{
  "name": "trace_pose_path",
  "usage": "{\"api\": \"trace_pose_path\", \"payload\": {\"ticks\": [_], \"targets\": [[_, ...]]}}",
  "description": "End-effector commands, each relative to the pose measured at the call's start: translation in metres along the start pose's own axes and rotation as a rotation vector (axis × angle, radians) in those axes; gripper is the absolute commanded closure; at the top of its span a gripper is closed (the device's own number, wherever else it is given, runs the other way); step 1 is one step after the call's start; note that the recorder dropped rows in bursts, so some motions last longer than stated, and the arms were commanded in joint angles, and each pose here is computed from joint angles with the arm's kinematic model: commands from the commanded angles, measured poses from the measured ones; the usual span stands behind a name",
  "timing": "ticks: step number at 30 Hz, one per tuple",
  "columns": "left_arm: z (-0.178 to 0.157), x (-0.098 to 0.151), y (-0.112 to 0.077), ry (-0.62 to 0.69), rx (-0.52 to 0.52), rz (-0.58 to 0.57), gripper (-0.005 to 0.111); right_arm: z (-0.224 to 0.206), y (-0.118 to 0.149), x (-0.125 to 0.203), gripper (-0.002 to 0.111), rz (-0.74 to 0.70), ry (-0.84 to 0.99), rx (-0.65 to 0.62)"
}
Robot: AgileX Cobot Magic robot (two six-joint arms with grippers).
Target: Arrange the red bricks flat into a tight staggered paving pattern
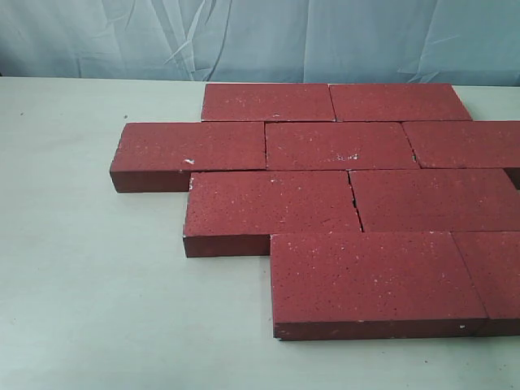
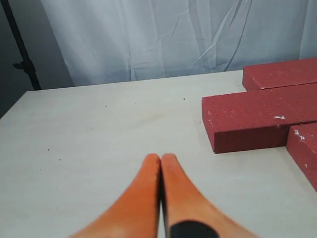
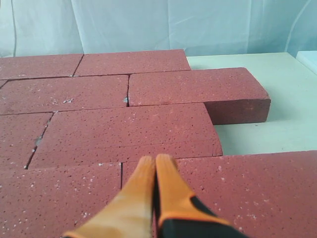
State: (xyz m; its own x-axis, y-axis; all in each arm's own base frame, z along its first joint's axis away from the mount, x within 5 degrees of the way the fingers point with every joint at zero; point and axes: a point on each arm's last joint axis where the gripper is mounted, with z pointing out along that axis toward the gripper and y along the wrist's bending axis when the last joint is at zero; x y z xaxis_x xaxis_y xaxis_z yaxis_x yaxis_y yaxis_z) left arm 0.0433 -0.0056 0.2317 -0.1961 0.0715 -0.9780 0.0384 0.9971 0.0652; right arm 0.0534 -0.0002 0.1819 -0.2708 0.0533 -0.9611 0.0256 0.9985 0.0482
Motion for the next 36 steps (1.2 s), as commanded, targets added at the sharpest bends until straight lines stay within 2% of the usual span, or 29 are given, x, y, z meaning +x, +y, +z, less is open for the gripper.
{"api": "trace_pose_path", "payload": {"ticks": [1, 6, 13, 21, 36], "targets": [[0.004, 0.007, 0.003, -0.006, -0.035, -0.001, 0.107, 0.0, 0.0, 0.0, 0.109, -0.006, -0.011, -0.005], [0.009, 0.018, 0.007, 0.013, -0.087, -0.089, 0.107, 0.0, 0.0, 0.0, 0.109, -0.009, -0.011, -0.004], [0.01, 0.021, 0.008, 0.017, -0.095, -0.086, 0.107, 0.0, 0.0, 0.0, 0.109, -0.009, -0.011, -0.004], [0.019, 0.046, 0.007, 0.057, -0.094, -0.092, 0.107, 0.0, 0.0, 0.0, 0.109, -0.009, -0.011, -0.004], [0.02, 0.046, 0.006, 0.05, -0.094, -0.094, 0.107, 0.0, 0.0, 0.0, 0.109, -0.009, -0.011, -0.004]]}}
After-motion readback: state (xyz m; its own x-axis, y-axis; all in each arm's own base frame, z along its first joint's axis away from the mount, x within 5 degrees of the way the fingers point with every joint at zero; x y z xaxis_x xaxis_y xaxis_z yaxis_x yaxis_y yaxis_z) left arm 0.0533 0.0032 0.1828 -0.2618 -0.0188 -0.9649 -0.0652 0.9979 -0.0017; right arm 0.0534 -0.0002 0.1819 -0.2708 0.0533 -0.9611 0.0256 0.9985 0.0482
